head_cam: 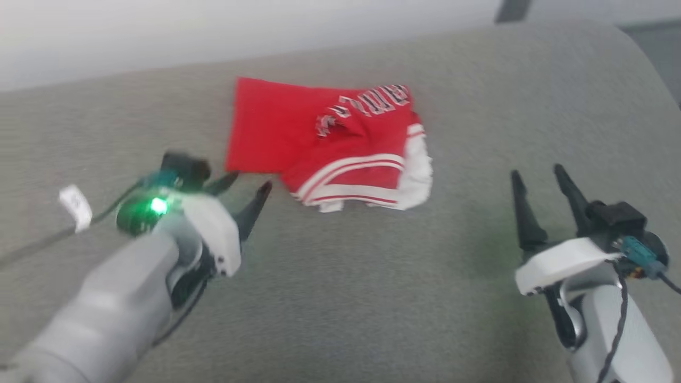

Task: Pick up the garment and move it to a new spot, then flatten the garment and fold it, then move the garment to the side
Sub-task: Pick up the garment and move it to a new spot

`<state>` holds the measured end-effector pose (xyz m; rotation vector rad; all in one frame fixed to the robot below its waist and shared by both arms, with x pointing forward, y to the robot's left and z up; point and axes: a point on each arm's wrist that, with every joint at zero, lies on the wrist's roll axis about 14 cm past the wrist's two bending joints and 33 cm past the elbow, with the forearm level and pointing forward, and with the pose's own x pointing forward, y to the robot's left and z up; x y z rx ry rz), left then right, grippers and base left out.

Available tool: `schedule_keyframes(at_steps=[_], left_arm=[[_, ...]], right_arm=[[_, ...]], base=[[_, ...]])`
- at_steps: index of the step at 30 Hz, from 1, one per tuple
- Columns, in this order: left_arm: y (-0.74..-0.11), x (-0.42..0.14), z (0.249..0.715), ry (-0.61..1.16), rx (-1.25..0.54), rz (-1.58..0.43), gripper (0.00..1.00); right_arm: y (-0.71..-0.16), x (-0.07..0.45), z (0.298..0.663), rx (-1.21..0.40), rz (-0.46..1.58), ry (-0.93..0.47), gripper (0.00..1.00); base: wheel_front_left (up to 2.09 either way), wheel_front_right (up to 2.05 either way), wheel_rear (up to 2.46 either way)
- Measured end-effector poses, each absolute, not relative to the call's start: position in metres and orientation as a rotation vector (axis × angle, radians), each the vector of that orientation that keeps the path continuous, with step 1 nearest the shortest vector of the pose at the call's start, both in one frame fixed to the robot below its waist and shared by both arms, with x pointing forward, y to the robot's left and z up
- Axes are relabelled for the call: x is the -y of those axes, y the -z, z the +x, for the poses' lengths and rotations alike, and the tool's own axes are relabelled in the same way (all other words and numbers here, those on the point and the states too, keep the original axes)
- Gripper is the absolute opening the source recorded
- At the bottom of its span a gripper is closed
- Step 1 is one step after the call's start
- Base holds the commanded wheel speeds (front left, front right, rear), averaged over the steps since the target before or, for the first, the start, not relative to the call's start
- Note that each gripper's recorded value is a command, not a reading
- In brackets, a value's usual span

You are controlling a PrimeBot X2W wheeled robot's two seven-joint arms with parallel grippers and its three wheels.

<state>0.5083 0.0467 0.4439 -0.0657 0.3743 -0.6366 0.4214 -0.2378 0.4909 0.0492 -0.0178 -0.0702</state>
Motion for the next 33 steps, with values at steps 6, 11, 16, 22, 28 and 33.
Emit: schedule_keyframes(at_steps=[6, 11, 16, 22, 28, 33], left_arm=[[-0.437, -0.122, 0.476, 0.389, -0.369, -0.184, 1.0], [-0.456, -0.179, 0.451, 0.23, -0.273, -0.222, 1.0], [-0.47, -0.233, 0.408, 0.074, -0.17, -0.174, 1.0], [-0.493, -0.257, 0.375, -0.036, -0.041, -0.105, 1.0], [-0.508, -0.251, 0.354, -0.053, 0.048, -0.07, 1.0], [-0.504, -0.245, 0.344, -0.051, 0.053, -0.086, 1.0]], right_arm=[[-0.494, 0.23, 0.423, 0.021, 0.014, 0.019, 1.0], [-0.488, 0.217, 0.422, 0.001, -0.023, -0.042, 1.0], [-0.495, 0.212, 0.42, 0.017, -0.043, -0.072, 1.0], [-0.504, 0.223, 0.409, 0.043, -0.039, -0.042, 1.0], [-0.519, 0.24, 0.399, 0.087, -0.03, 0.005, 1.0], [-0.522, 0.244, 0.393, 0.101, -0.013, 0.025, 1.0]], base=[[0.0, 0.0, 0.0], [0.0, 0.0, 0.0], [0.0, 0.0, 0.0], [0.0, 0.0, 0.0], [0.0, 0.0, 0.0], [0.0, 0.0, 0.0]])
